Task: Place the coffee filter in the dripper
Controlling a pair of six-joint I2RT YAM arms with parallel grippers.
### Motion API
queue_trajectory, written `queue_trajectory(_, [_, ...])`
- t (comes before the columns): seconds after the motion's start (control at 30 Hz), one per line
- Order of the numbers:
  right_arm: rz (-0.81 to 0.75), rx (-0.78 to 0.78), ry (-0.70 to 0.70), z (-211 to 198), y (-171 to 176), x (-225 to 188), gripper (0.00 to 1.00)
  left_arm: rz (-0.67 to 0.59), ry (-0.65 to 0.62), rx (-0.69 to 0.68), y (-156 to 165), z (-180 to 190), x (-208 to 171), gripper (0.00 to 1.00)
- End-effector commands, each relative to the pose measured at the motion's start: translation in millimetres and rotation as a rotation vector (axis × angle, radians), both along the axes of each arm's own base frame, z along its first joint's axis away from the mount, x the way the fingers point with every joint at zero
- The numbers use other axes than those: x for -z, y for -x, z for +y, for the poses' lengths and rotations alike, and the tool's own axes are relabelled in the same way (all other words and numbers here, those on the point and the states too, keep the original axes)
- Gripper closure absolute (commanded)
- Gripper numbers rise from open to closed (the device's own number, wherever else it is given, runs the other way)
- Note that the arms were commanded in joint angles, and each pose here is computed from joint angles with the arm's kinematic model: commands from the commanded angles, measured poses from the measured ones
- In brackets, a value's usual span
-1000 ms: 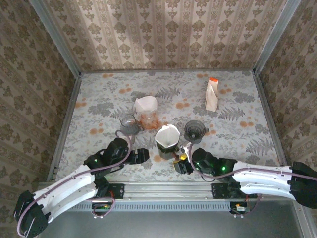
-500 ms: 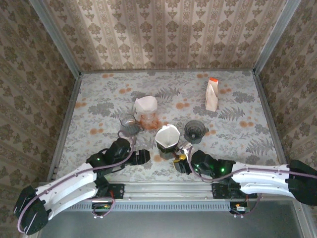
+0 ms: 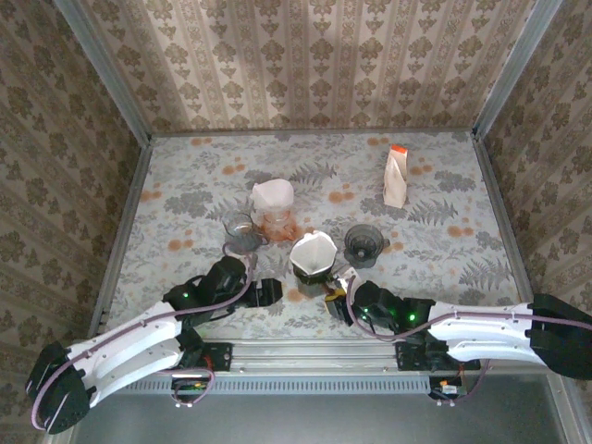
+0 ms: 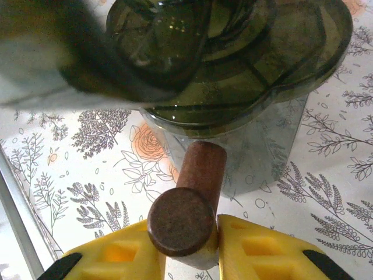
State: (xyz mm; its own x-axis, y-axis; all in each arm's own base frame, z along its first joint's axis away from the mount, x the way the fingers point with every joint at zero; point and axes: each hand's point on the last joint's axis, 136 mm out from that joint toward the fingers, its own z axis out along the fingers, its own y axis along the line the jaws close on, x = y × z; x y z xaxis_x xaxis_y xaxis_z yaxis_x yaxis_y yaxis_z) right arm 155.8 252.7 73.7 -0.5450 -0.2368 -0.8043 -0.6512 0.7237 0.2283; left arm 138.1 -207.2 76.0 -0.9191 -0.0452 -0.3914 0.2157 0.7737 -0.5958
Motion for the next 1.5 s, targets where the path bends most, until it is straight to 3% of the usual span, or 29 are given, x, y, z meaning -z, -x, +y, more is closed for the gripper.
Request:
queue_trajectory(0.0, [-0.024,0.027,0.008,-2.6,-4.2,-0.8,0.74,-0.021,0.016,-0.008,-4.8,-4.9,-10.1,0.15])
queue_trajectory(0.77, [-0.132,0.196,0.129,-22.8,-34.4,-12.7,0.80,-0.029,0.014,-0.003,-5.0,-5.2,-11.8,0.15])
queue_trajectory(1.47, [-0.043,0.292,0.137,-7.7,-96.8,-13.0,0.80,-0.042,0.024,-0.022,-0.1,5.2,-15.5,0.15])
